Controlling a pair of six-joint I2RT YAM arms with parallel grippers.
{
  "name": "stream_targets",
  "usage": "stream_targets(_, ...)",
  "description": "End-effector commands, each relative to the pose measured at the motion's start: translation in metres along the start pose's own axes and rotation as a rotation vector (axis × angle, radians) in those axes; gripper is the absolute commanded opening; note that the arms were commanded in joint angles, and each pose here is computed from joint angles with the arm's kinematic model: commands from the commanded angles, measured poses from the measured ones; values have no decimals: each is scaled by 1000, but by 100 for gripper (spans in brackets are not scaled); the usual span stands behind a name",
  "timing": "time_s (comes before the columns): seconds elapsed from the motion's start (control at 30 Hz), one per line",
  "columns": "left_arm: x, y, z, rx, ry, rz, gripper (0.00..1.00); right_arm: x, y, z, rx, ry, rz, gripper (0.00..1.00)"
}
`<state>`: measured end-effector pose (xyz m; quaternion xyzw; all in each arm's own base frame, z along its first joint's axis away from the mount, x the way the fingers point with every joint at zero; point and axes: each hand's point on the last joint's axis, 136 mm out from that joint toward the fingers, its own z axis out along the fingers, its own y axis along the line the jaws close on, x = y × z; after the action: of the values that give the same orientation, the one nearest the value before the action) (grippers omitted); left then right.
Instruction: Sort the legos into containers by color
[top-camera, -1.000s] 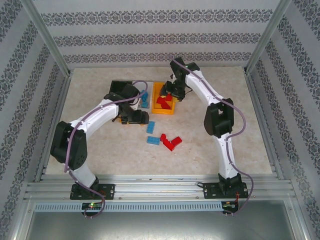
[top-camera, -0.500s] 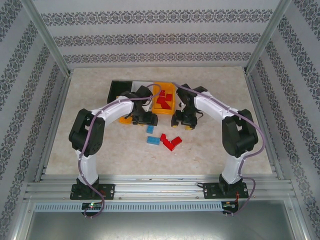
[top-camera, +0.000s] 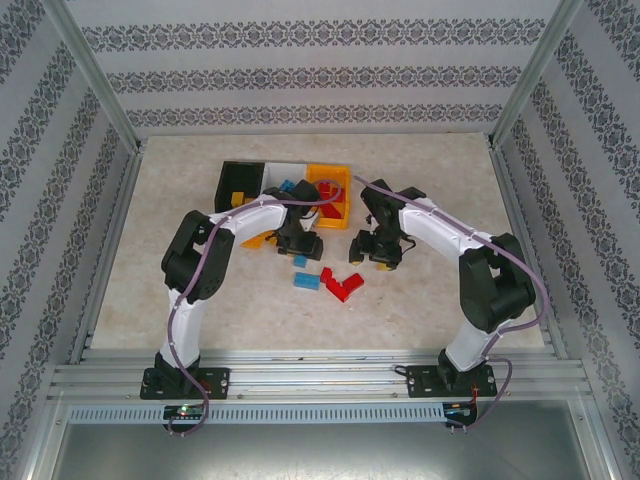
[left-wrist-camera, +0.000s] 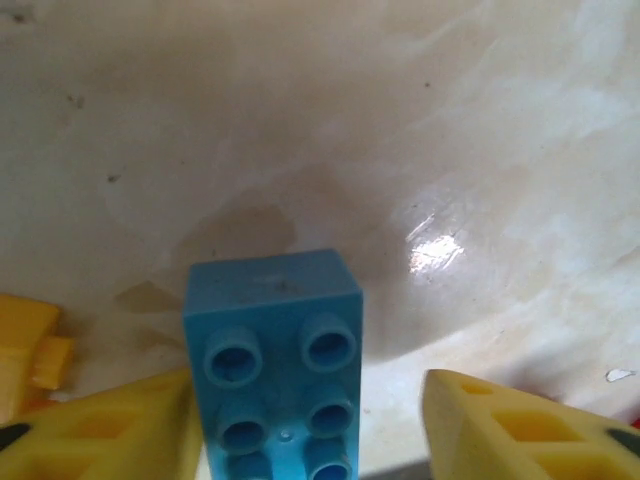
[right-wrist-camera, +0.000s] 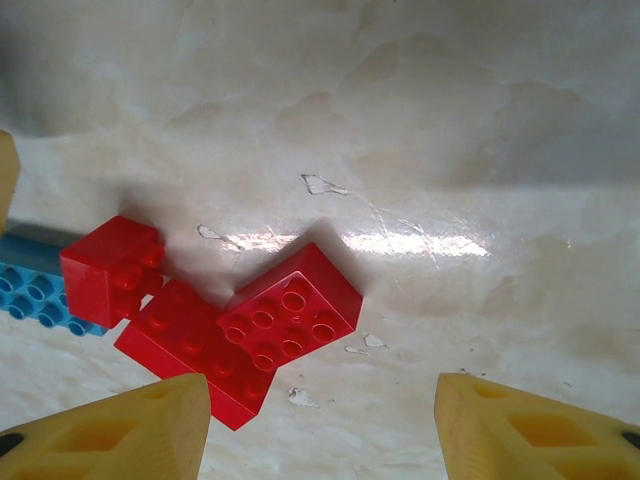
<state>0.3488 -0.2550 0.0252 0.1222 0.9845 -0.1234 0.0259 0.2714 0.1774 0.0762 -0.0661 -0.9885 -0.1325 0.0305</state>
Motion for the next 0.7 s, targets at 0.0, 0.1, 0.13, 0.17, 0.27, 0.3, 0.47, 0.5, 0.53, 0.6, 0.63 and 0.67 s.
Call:
stream_targets(0.0, 8, -2, 12, -32, 46, 38, 44, 0, -2, -3, 6, -32, 16, 62)
stream_targets(0.1, 8, -2, 10, -34, 46, 39, 34, -1, -1, -3, 1, -33, 19, 62)
stream_targets(0.13, 7, -3, 9, -34, 45, 39, 34, -2, 0, -3, -2, -34, 19, 62)
stream_targets(0.17, 6, -4, 5, -34, 39, 40, 34, -2, 1, -2, -3, -33, 18, 62)
stream_targets(0.27, 2, -8, -7, -24, 16, 38, 33, -7, 5, -3, -11, -38, 13, 62)
stream_targets(0.3, 0, -10, -12, -20, 5, 36, 33, -8, 6, -3, -15, -39, 10, 62)
stream_targets(0.47, -5, -17, -36, 2, -53, 11, 33, -12, 13, -1, -25, -19, -7, 62)
stream_targets(0.5, -6, -18, -42, 7, -66, 6, 33, -14, 15, -2, -25, -17, -13, 62)
stream_targets(0.53, -7, -19, -47, 14, -77, 5, 33, -16, 16, -2, -26, -18, -15, 62)
stream_targets(0.6, -9, -20, -59, 21, -102, 1, 33, -21, 20, -4, -32, -23, -21, 62)
stream_targets(0.63, -10, -19, -65, 23, -114, -2, 33, -23, 22, -4, -37, -25, -23, 61)
stream_targets(0.67, -11, -18, -71, 25, -126, -7, 33, -24, 24, -4, -42, -26, -24, 62)
